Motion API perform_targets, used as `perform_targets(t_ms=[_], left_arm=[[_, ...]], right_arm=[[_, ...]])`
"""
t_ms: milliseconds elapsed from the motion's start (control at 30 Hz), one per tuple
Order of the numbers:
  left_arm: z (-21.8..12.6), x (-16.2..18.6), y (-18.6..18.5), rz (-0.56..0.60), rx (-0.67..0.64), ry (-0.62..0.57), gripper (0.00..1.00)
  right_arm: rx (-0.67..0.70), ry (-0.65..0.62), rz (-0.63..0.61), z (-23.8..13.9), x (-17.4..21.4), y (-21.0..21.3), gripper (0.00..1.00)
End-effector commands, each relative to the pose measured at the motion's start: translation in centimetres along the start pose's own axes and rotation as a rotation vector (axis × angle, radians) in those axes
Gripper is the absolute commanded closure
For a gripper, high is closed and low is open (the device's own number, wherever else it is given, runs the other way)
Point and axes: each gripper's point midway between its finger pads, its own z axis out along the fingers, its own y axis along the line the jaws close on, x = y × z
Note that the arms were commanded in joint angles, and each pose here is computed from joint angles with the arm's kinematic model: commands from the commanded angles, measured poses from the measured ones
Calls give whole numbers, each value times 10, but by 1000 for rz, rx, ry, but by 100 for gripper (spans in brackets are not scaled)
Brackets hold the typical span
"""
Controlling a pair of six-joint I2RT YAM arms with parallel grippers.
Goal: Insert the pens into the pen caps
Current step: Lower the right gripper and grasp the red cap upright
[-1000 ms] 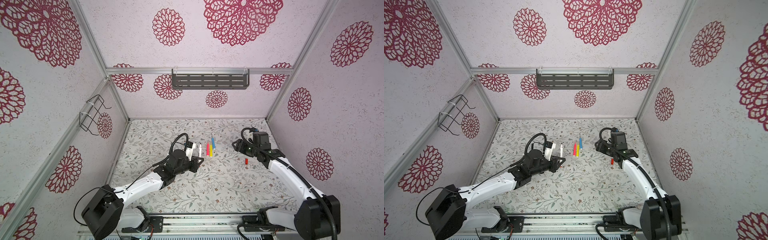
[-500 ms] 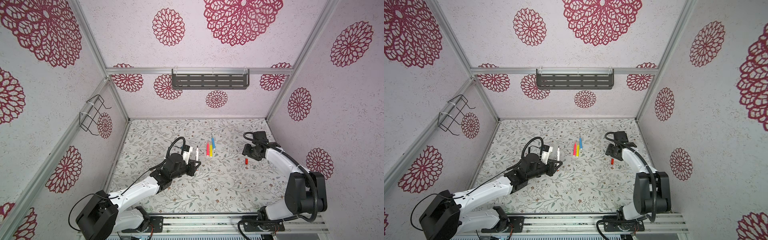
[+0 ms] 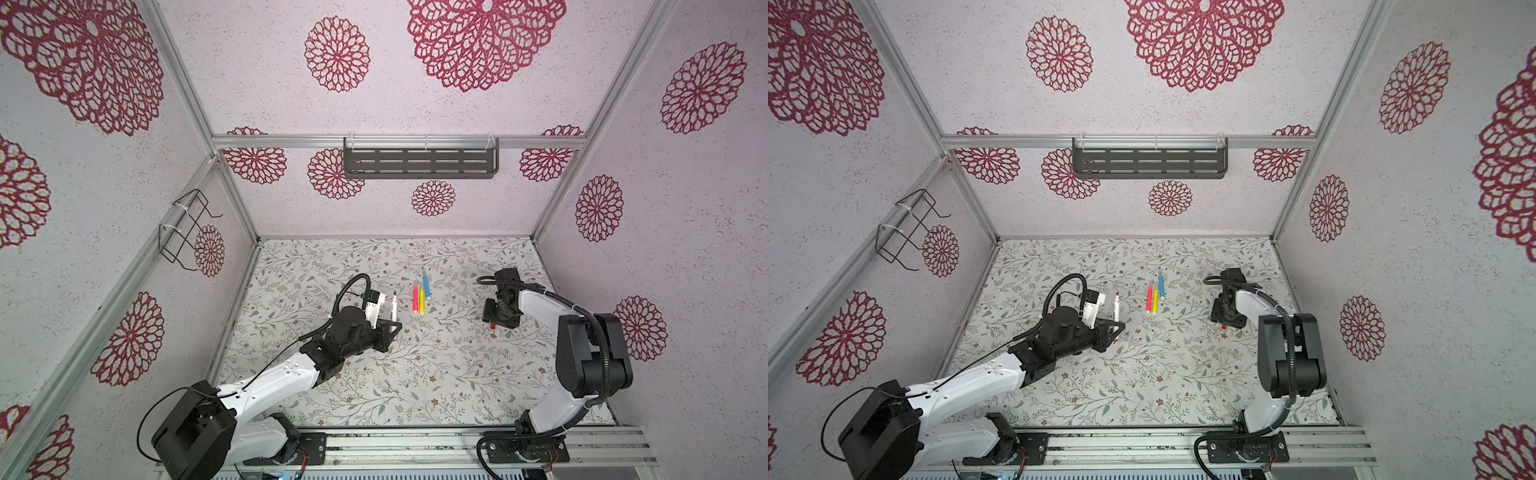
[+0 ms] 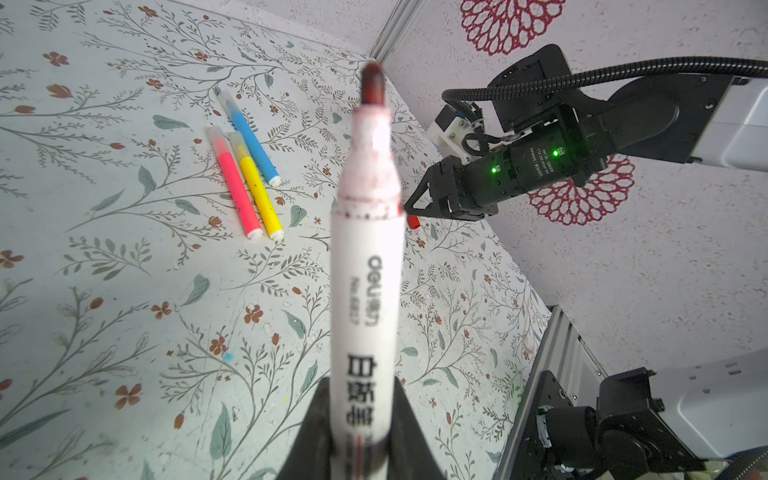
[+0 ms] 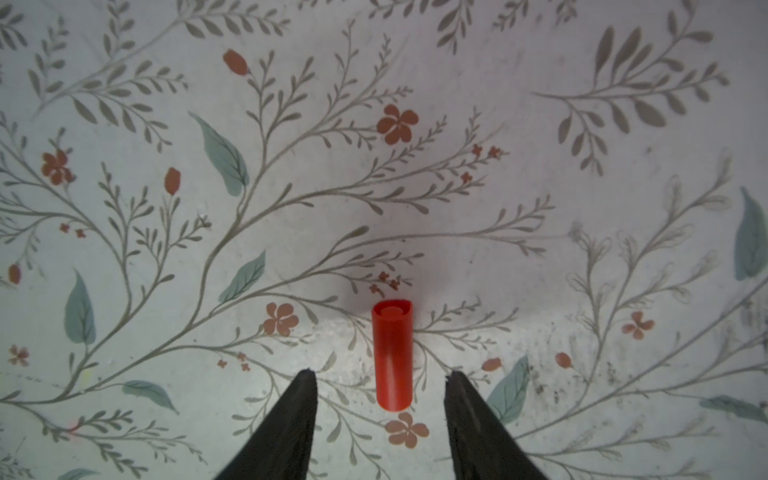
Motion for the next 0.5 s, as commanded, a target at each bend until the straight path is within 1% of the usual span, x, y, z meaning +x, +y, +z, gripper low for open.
perform_targets(t_ms=[0,133,400,467], left_arm=[[0,-7,-3,2,2,-21,99],[1,-8,-3,2,2,-20,99],[1,-9,-4,2,2,-17,99],[2,-9,-4,2,2,-17,99]], right_arm=[[8,-12,-18,-2,-10,-1,50],[21,2,-31,3,-11,-3,54],[50,14,-41,12,-9,-7,57],[57,19,-44,14,-9,-8,59]])
